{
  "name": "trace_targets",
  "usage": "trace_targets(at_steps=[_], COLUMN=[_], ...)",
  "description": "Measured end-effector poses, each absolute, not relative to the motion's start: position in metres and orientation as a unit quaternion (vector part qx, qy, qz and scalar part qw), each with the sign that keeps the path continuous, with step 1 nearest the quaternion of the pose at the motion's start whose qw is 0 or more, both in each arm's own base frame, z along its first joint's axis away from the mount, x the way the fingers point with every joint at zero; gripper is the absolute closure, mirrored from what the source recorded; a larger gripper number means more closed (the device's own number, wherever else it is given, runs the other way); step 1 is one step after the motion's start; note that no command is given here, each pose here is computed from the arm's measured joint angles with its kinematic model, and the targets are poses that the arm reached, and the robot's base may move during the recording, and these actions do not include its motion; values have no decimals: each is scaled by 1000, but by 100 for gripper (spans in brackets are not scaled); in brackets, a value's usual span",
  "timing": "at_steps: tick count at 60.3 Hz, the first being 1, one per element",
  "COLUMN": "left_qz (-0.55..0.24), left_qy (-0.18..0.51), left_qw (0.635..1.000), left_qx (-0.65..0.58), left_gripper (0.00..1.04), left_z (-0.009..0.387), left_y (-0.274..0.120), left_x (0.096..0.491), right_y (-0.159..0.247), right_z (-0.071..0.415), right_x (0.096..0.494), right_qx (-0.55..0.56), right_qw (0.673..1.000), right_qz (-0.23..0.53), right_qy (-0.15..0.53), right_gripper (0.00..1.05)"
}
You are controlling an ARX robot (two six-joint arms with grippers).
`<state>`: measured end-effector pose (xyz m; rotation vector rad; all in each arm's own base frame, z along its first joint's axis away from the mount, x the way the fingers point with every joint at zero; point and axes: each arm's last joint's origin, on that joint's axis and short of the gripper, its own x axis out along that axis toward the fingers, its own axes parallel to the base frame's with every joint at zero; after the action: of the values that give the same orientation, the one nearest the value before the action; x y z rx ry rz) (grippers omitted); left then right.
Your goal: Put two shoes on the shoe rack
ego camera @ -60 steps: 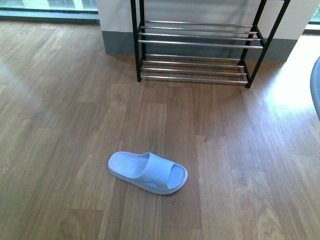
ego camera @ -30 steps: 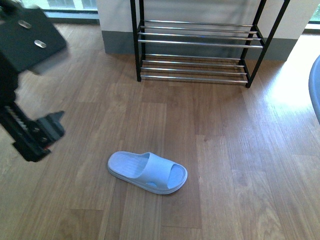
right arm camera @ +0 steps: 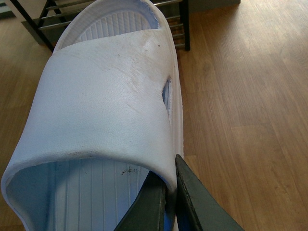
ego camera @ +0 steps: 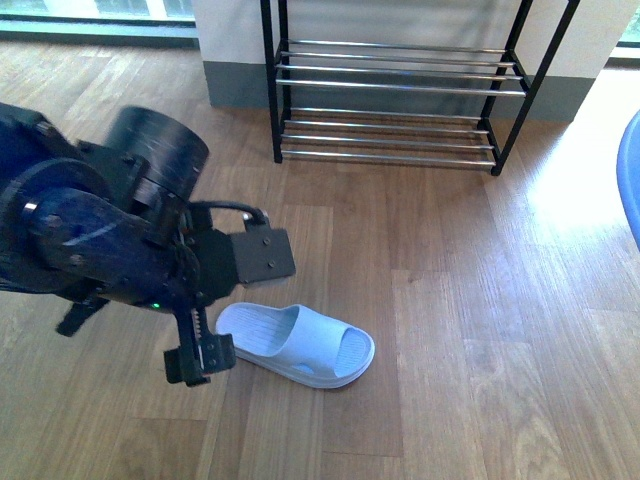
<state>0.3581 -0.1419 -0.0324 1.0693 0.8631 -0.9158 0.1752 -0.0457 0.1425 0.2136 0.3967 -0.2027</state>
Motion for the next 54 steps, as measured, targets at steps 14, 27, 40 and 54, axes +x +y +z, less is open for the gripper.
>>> trace_targets(at_steps=[14,27,40,54], left_qz=[-435,-458,-466,-464], left_qy=[409,421,423,422], left_qw=[659,648,651,662], left_qx=[457,440,424,411], left_gripper=[9,9,9,9], left_z=[-81,-114,-144,-155], left_y=[-154,-162,-174,-183], left_x=[381,384,385,390], right_y=[-46,-46,-46,-46], right_z=[142,142,142,142], right_x=[175,175,175,175], right_qx=[106,106,106,106], right_qw=[970,970,970,970], right_qz=[-100,-100,-100,-100], right_qy=[196,196,196,196], right_gripper=[103,103,103,103])
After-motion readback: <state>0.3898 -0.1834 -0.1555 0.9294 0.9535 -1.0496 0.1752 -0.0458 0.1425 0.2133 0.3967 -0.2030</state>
